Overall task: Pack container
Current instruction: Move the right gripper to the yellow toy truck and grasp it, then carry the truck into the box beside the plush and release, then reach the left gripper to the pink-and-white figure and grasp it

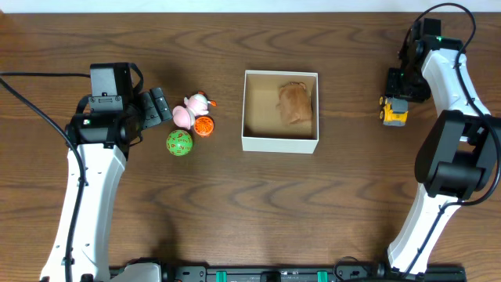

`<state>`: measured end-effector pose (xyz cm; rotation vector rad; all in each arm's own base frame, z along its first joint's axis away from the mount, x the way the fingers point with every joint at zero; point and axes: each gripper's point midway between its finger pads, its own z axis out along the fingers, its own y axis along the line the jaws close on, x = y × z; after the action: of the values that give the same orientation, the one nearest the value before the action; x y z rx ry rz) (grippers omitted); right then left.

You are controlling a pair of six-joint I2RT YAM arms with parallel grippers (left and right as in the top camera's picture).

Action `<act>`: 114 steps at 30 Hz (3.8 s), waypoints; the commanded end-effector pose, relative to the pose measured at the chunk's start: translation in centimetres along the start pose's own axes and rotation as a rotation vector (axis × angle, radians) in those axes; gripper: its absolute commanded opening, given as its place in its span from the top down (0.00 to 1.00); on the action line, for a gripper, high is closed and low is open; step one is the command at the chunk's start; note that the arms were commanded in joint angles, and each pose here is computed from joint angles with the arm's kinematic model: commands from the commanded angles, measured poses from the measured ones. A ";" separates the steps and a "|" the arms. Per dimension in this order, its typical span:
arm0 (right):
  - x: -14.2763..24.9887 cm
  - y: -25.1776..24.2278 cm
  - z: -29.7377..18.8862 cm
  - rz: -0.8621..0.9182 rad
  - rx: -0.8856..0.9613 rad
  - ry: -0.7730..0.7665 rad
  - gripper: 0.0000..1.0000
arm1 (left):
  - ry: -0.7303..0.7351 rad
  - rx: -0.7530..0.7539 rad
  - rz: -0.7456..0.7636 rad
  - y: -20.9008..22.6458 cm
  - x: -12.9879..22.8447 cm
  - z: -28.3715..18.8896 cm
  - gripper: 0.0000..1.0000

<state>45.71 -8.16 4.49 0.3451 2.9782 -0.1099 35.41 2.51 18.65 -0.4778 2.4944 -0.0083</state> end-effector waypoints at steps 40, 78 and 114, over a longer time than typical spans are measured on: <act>8.0 33.6 -8.4 -1.639 -0.175 -0.364 0.99 | -0.018 0.007 -0.006 -0.1 -0.8 -0.5 0.02; -0.2 11.1 -20.9 -0.003 -0.445 -0.297 0.01 | 0.107 0.163 0.080 -3.5 1.8 0.6 0.02; 1.5 7.5 -18.1 0.101 -0.377 -0.159 0.01 | 0.203 0.176 0.407 -5.8 3.6 14.2 0.69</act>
<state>43.72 0.76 22.31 0.3968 2.7190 0.4112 41.02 -2.65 2.61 0.0974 2.7958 -0.1327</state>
